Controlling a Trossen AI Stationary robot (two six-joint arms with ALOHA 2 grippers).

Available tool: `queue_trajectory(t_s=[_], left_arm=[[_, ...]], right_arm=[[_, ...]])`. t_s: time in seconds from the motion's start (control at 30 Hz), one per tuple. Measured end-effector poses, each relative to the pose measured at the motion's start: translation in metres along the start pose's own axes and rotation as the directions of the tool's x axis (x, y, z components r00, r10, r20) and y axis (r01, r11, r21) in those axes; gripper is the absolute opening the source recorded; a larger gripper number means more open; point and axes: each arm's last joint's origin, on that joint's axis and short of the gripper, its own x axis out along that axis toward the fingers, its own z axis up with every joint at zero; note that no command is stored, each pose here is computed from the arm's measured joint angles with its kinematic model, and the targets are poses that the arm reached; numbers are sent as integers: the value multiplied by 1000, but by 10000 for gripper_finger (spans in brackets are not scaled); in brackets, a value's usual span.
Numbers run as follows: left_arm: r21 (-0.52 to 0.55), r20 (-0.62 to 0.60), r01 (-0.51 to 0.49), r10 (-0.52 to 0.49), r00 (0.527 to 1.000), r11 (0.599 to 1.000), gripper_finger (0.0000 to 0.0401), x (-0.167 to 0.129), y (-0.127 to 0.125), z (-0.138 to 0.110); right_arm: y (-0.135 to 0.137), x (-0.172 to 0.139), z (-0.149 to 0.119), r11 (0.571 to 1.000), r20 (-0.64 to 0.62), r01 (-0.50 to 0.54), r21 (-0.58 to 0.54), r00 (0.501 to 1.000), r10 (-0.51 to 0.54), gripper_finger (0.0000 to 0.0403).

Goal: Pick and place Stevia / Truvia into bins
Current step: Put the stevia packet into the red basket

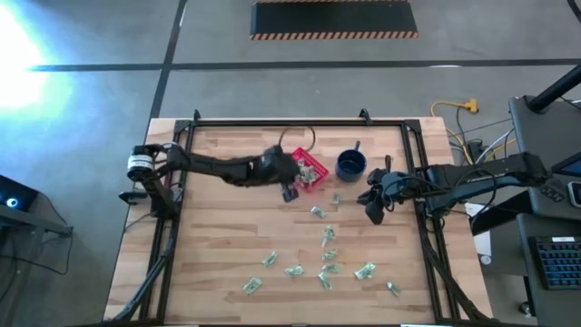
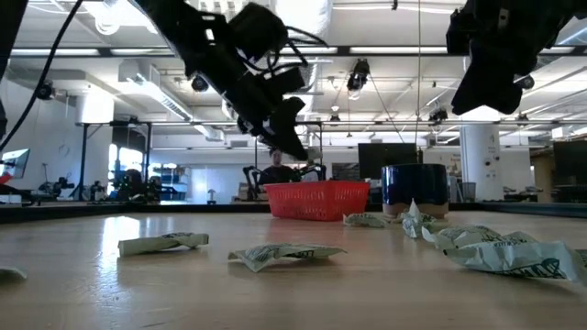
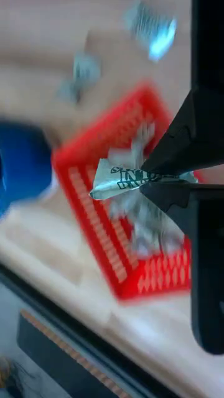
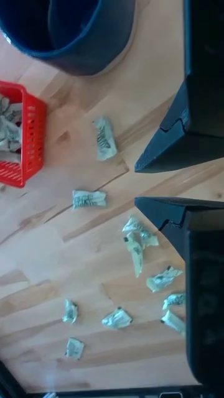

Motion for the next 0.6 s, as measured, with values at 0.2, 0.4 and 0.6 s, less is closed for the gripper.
queue_trajectory(t_s=[0.2, 0.4, 0.6], left_arm=[[-57, -18, -36, 35, 999, 998, 10, 8, 33, -1], [-70, -20, 21, -22, 1000, 997, 11, 11, 44, -1], [-28, -16, 29, -29, 999, 999, 56, 11, 43, 0]], right_arm=[[3, 10, -2, 1000, -37, 19, -11, 999, -20, 66], [5, 21, -4, 999, -73, 41, -24, 996, -42, 66], [6, 29, -5, 998, -100, 64, -31, 993, -66, 66]])
